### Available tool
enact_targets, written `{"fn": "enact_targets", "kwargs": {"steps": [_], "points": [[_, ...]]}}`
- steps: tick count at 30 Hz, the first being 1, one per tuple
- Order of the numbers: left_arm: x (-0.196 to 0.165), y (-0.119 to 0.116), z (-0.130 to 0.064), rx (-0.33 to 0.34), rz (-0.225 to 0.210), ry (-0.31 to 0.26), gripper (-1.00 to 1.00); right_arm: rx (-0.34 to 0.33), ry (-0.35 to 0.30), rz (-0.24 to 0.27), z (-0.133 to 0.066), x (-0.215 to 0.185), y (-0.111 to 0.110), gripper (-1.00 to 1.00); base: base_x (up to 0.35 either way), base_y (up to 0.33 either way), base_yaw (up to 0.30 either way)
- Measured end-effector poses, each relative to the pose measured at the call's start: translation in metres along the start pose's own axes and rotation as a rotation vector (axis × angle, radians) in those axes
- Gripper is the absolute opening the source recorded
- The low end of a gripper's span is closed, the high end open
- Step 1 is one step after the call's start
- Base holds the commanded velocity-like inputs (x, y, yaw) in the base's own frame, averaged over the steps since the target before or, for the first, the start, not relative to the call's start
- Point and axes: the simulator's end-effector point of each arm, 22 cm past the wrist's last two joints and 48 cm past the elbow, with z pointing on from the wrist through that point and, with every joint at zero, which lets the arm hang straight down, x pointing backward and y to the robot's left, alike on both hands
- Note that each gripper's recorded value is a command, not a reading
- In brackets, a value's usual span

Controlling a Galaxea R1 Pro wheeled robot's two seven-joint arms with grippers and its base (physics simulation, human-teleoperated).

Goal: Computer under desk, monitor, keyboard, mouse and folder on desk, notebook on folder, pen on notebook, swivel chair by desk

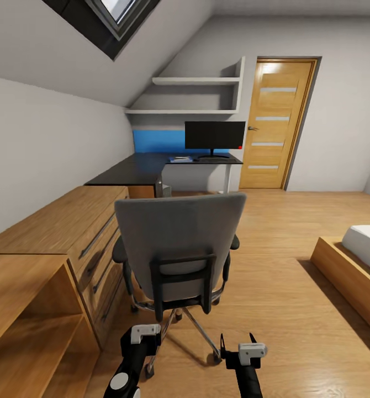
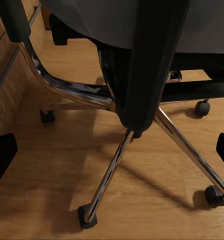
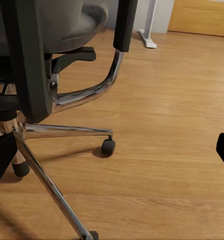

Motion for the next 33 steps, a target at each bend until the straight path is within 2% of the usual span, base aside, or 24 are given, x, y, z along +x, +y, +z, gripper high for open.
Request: {"fn": "enact_targets", "kwargs": {"steps": [12, 18, 21, 24, 27, 30, 33], "points": [[0.003, -0.003, 0.0, -0.001, -0.003, 0.012, 1.0, 0.012, 0.001, -0.005, 0.005, -0.004, -0.003, 1.0, 0.0, 0.0, 0.0], [-0.002, -0.011, 0.001, 0.005, -0.009, 0.016, 1.0, 0.025, 0.084, -0.037, 0.041, -0.015, -0.008, 1.0, 0.0, 0.0, 0.0], [-0.019, -0.013, 0.007, 0.007, -0.007, 0.006, 1.0, 0.032, 0.142, -0.058, 0.058, -0.019, -0.011, 1.0, 0.0, 0.0, 0.0], [-0.024, -0.013, 0.009, 0.008, -0.007, 0.0, 1.0, 0.034, 0.163, -0.065, 0.065, -0.022, -0.012, 1.0, 0.0, 0.0, 0.0], [-0.027, -0.011, 0.01, 0.009, -0.009, -0.007, 1.0, 0.039, 0.157, -0.052, 0.069, -0.027, -0.013, 1.0, 0.0, 0.0, 0.0], [-0.032, -0.011, 0.01, 0.011, -0.011, -0.025, 1.0, 0.056, 0.101, 0.002, 0.07, -0.038, -0.015, 1.0, 0.0, 0.0, 0.0], [-0.034, -0.01, 0.01, 0.012, -0.012, -0.034, 1.0, 0.062, 0.063, 0.023, 0.07, -0.045, -0.016, 1.0, 0.0, 0.0, 0.0]]}}
